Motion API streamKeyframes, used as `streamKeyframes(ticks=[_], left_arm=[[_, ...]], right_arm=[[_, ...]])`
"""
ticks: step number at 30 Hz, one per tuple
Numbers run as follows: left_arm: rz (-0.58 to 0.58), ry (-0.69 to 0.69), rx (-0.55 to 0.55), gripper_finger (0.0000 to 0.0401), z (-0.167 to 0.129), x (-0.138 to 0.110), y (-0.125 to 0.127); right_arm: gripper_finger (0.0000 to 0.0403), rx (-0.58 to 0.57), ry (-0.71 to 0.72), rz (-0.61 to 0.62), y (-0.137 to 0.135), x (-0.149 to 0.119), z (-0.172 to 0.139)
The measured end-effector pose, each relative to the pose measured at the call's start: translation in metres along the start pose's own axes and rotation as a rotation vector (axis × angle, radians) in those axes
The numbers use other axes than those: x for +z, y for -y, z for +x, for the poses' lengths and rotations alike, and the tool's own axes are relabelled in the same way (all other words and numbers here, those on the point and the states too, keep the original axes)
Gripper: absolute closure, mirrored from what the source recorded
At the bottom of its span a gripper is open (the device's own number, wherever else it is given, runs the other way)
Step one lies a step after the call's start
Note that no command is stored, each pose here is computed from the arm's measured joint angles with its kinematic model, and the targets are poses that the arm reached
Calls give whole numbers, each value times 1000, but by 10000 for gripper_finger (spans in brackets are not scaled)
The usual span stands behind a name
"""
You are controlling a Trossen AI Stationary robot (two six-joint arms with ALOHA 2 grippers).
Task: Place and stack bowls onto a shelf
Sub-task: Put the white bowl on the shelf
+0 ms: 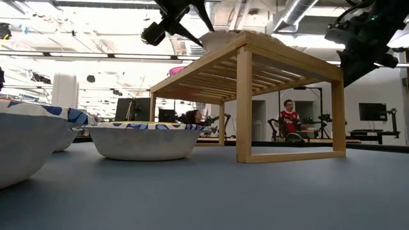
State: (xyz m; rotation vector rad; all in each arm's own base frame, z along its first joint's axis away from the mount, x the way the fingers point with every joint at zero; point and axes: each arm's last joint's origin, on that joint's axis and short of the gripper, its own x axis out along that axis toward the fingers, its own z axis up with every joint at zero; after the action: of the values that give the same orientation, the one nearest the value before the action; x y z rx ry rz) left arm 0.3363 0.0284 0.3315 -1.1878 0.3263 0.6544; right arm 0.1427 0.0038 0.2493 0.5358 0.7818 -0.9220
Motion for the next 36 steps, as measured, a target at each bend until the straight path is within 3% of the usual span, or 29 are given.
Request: streamKeyframes(ticks=[11,20,31,36], left_arm=[[165,-152,-48,182,4,11,-4],[289,-240,53,179,4,15,-19],[397,-428,204,179,-5,-4,-35],[400,-394,166,179,-5,-7,-30]], right_arm=[[367,0,0,0,0,0,0],[367,0,0,0,0,0,0],[367,2,1,2,0,0,0],[367,14,8,11,-2,1,0]])
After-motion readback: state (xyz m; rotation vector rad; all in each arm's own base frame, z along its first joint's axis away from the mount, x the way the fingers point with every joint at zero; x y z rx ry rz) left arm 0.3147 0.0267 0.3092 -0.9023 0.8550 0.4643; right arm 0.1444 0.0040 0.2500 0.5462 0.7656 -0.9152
